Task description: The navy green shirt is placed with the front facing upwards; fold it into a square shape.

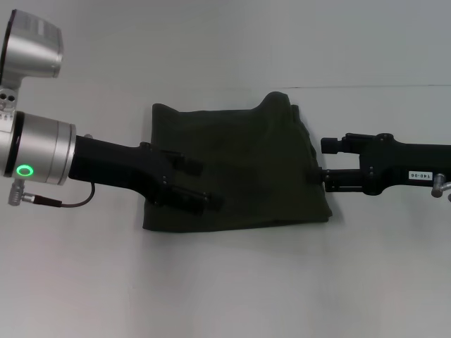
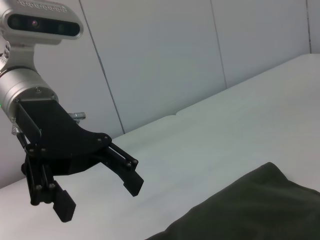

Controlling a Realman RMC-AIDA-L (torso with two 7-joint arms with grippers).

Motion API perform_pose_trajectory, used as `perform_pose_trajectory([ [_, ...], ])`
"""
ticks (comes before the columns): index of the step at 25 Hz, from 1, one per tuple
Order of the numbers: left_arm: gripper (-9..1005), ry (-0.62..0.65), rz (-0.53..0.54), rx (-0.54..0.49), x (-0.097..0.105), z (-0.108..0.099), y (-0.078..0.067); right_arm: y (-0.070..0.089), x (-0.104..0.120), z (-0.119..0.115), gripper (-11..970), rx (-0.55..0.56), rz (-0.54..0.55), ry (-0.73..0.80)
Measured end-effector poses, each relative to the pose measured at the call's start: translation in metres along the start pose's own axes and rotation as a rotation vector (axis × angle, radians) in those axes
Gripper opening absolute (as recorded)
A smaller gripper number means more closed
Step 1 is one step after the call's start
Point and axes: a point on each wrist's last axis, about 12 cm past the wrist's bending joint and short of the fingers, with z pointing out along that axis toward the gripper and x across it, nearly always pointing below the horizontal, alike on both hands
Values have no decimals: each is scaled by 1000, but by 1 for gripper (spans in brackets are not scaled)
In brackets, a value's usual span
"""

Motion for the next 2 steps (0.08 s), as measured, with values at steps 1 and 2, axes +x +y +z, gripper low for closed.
perform_pose_trajectory([
  [1, 947, 0, 0, 1, 0, 0, 0, 0, 0, 0, 855, 0, 0, 0],
  [2, 947, 0, 0, 1, 0, 0, 0, 0, 0, 0, 855, 0, 0, 0],
])
